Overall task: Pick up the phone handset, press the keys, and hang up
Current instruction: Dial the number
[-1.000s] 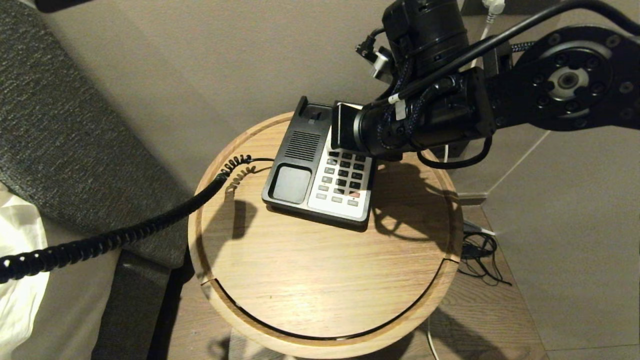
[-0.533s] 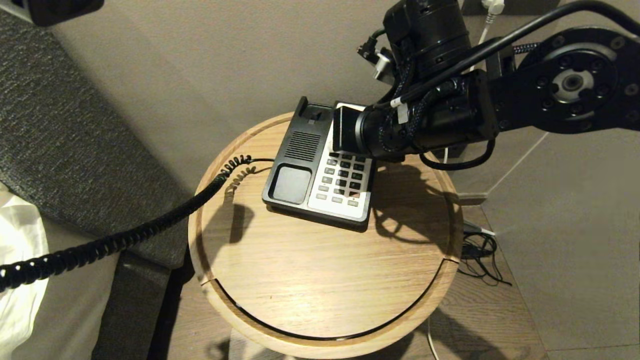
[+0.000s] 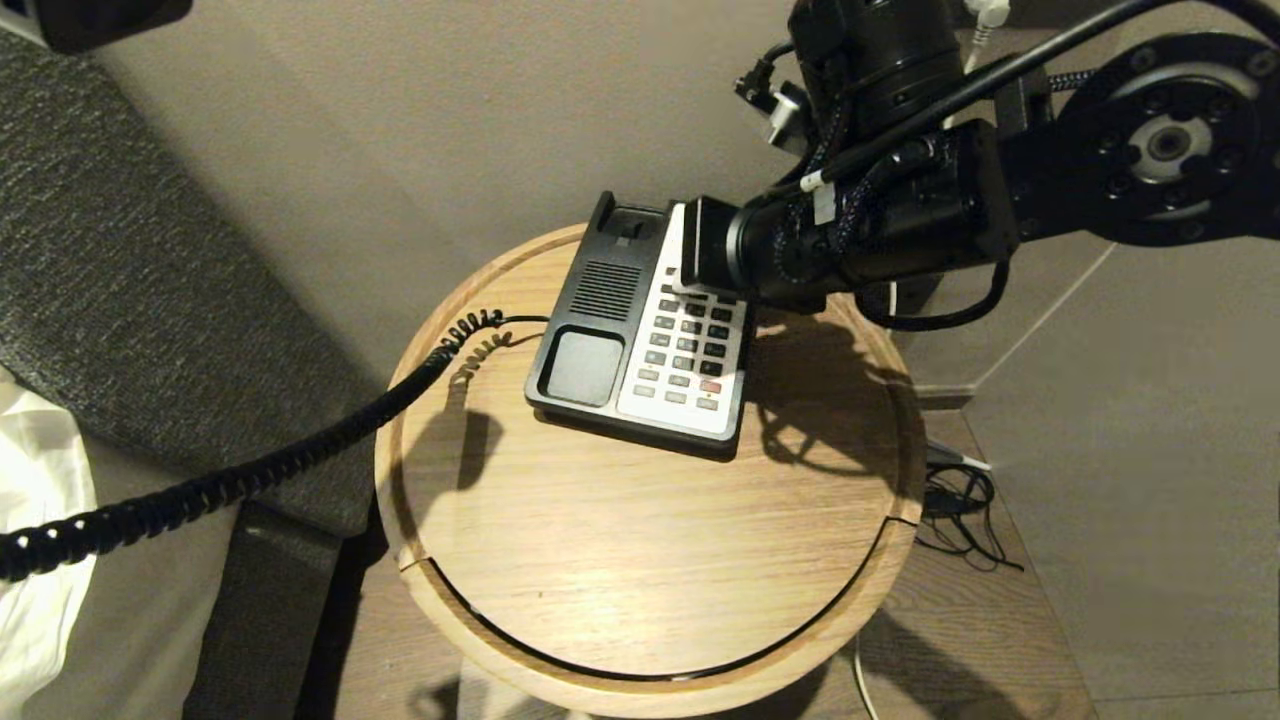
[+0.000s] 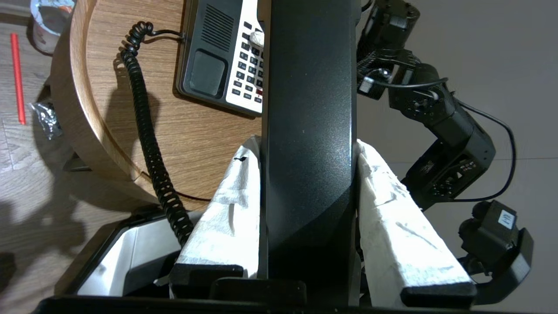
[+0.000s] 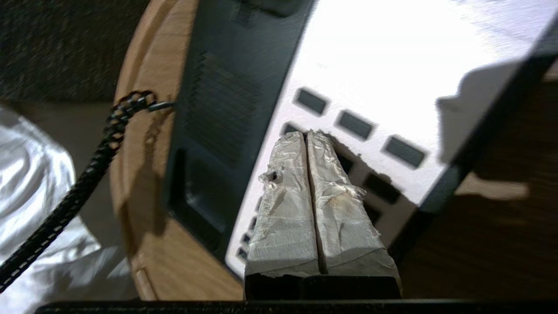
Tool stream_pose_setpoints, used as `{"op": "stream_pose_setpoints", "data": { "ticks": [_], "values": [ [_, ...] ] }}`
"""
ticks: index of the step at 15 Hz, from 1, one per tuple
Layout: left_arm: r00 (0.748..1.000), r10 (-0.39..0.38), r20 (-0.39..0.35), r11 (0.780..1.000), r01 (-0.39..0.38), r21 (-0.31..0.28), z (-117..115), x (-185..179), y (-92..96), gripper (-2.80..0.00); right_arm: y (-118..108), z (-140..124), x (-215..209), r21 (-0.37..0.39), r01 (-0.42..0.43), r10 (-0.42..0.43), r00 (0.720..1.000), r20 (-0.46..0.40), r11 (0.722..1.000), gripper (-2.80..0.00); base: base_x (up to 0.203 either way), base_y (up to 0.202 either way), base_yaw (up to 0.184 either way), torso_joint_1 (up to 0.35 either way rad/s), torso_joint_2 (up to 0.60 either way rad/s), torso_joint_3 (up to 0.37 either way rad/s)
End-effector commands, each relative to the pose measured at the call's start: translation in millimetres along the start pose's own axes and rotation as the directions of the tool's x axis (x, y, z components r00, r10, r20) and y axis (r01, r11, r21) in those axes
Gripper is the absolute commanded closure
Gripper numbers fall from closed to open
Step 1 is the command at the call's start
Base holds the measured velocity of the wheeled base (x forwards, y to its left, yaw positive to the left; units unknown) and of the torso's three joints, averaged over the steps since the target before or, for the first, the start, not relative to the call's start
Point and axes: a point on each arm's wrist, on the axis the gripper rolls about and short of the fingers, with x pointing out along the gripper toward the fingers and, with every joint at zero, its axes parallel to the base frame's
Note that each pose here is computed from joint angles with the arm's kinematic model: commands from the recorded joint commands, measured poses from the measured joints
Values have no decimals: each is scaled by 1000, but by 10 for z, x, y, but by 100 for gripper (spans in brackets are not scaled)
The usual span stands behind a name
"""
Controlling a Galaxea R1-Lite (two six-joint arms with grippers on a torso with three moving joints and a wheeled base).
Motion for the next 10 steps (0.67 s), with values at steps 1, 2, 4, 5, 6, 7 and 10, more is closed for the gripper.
{"op": "stream_pose_setpoints", "data": {
  "ticks": [1, 2, 4, 5, 6, 7, 10],
  "values": [
    [1000, 5, -2, 1000, -5, -4, -6, -5, 6, 0, 78, 31, -150, 0, -34, 34, 999, 21, 999, 0, 0, 0, 0, 0, 0, 0],
    [1000, 9, 0, 1000, -9, -5, -5, -5, 7, 0, 91, 35, -177, -1, -39, 39, 999, 24, 999, 0, 0, 0, 0, 0, 0, 0],
    [1000, 9, 0, 1000, -9, -5, -5, -5, 7, 0, 110, 30, -232, -4, -45, 45, 999, 21, 999, 0, 0, 0, 0, 0, 0, 0],
    [1000, 9, 0, 1000, -9, -5, -5, -5, 7, 0, 106, 10, -239, -2, -40, 40, 999, 11, 999, 0, 0, 0, 0, 0, 0, 0],
    [1000, 9, 0, 1000, -9, -5, -5, -5, 7, 0, 94, -10, -249, 2, -30, 30, 1000, -4, 1000, 0, 0, 0, 0, 0, 0, 0],
    [1000, 9, 0, 1000, -9, -5, -7, -5, 9, 0, 78, -41, -244, 1, -15, 15, 999, -29, 1000, 0, 0, 0, 0, 0, 0, 0],
    [1000, 10, -2, 1000, -10, -5, -10, -4, 11, 0, 50, -88, -198, -1, 18, -18, 998, -54, 1000, 0, 0, 0, 0, 0, 0, 0]
  ]
}}
